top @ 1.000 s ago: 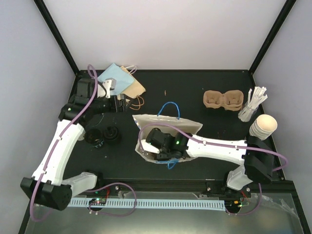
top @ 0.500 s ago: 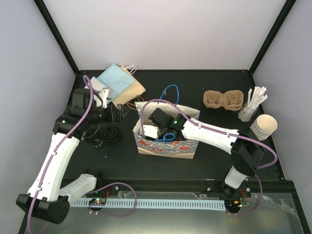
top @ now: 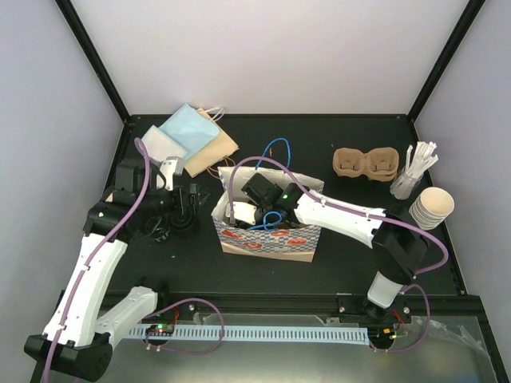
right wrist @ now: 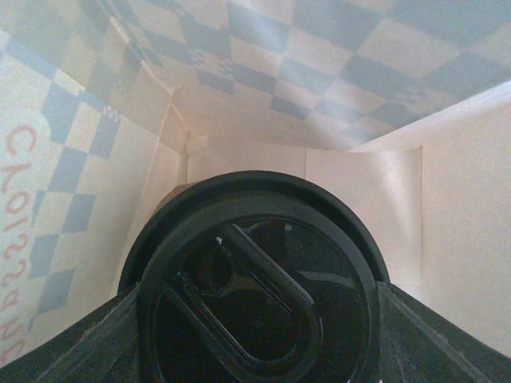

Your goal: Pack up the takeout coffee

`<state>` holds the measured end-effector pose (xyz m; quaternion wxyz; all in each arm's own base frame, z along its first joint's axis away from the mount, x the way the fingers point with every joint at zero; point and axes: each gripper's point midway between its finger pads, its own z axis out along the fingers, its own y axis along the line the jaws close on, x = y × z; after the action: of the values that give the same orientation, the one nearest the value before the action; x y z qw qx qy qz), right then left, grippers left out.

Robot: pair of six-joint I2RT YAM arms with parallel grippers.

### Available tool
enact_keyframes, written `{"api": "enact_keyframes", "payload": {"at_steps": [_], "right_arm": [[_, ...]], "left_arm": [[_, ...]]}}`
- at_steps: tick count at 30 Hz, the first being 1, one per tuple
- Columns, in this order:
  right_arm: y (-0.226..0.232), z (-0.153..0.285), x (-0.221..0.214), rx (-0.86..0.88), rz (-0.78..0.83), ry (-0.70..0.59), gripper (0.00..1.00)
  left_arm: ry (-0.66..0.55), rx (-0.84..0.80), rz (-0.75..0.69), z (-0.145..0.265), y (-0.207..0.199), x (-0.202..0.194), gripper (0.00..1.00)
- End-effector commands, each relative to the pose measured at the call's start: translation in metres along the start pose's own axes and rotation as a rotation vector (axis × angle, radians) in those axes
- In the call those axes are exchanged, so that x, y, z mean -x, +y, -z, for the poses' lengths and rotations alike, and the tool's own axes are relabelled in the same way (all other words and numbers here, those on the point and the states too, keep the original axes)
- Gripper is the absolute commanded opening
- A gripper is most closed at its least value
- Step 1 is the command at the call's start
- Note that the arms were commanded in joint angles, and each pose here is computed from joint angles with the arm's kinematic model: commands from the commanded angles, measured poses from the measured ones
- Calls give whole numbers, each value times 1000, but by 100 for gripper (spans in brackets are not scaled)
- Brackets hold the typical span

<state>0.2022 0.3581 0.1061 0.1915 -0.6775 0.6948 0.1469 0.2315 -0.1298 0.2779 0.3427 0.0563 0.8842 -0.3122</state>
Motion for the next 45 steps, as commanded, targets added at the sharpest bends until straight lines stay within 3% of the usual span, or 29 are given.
{"api": "enact_keyframes", "payload": {"at_steps": [1,12,20,25,30,40,45], "right_arm": [[48,-42,-85,165,-96,305,62],[73,-44,-91,107,-48,377,62],[54,-41,-95,22,-22,403,63],[59,-40,-89,119,-44,350,63],[62,-43,-92,159,-68,383,62],[39,-53,-87,-159,-26,433,61],[54,-61,-91,-103,-21,416,61]], "left_arm": [[14,-9,-3,3,0,-8,97],[8,-8,1,6,-1,-10,97],[13,-8,5,6,-1,-12,97],[15,-7,5,7,0,-13,97],[14,-7,4,8,-1,-13,97],[14,-15,11,7,-2,-13,97],[16,-16,12,8,-2,-15,97]]}}
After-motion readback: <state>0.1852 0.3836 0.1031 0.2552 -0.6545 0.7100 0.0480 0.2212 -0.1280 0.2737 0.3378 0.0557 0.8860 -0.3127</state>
